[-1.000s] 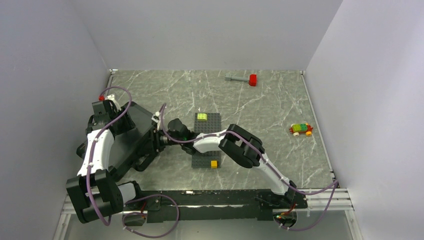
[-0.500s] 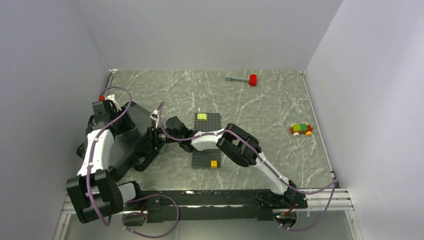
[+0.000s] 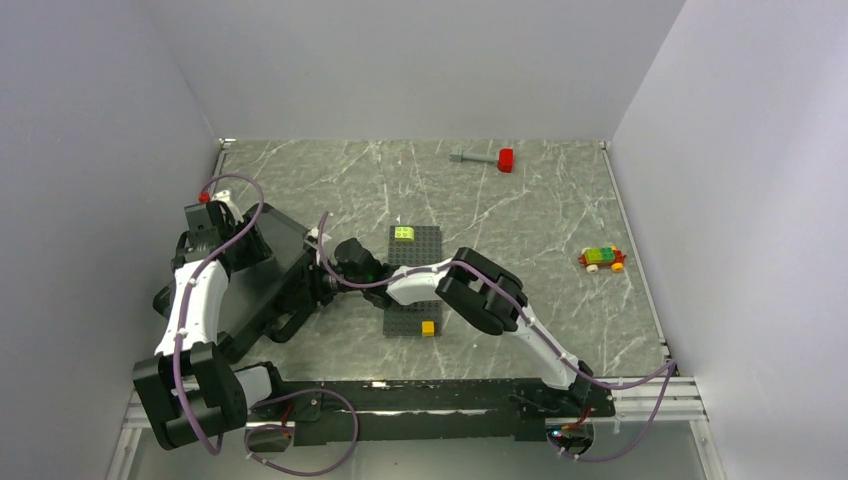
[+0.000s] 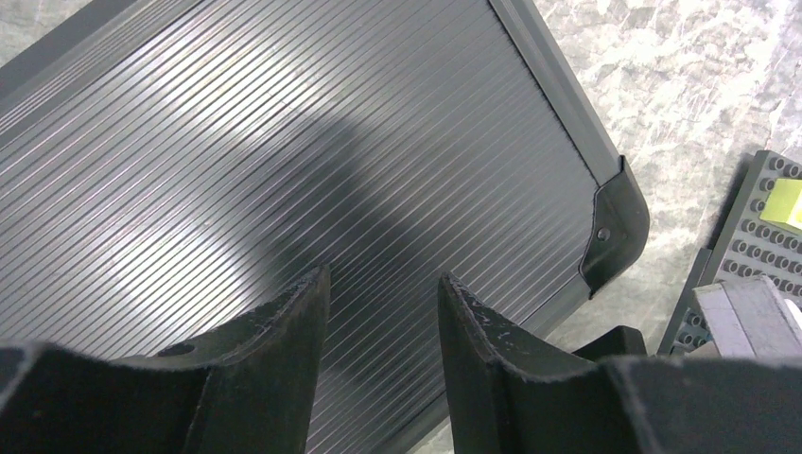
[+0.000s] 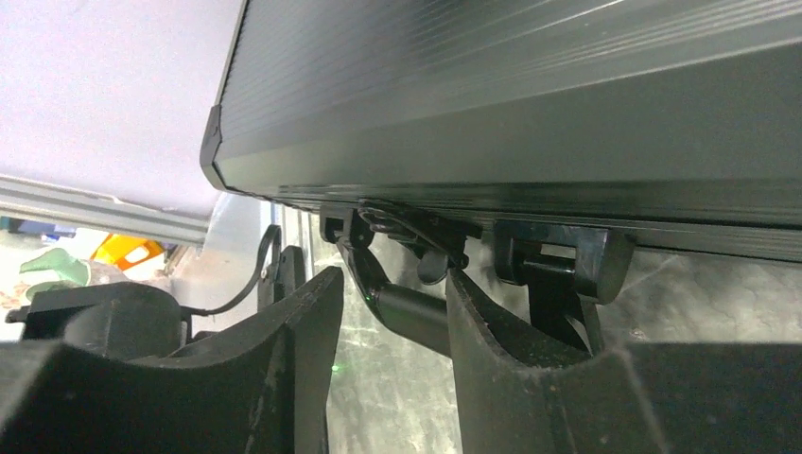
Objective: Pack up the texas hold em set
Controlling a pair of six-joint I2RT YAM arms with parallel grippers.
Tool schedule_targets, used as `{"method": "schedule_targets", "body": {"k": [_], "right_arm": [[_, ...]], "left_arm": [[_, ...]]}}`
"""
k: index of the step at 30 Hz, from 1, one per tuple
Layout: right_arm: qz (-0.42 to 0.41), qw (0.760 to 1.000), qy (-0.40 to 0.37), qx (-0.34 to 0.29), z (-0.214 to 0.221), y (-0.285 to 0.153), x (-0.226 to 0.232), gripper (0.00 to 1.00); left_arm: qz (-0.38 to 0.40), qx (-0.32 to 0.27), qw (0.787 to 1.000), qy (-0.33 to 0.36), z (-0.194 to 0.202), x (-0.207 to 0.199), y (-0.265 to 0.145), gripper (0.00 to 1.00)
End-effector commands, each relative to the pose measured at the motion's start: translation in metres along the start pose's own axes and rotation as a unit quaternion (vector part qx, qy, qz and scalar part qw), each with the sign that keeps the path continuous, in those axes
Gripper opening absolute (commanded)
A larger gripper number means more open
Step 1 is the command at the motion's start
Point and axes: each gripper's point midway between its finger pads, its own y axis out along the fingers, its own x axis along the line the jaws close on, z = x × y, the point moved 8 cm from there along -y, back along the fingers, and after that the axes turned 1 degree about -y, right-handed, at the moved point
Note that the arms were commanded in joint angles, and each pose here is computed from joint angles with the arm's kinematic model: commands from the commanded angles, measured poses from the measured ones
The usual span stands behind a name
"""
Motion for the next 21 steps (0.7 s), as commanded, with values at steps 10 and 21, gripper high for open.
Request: {"method": "schedule_targets", "body": {"k": [10,21], "right_arm": [[0.023,0.998,-0.048,0.015,0.003,0.008,0.006,0.34],[0.058,0.995,-0.077,0.016,0.003,0.013,0.005,0.28]], "left_arm": [[0.001,0.093,0.995,-0.018,0.037,0.002,-0.001,0.50],[0.003,0.092,0.996,-0.017,0.036,0.001,-0.001,0.50]]}}
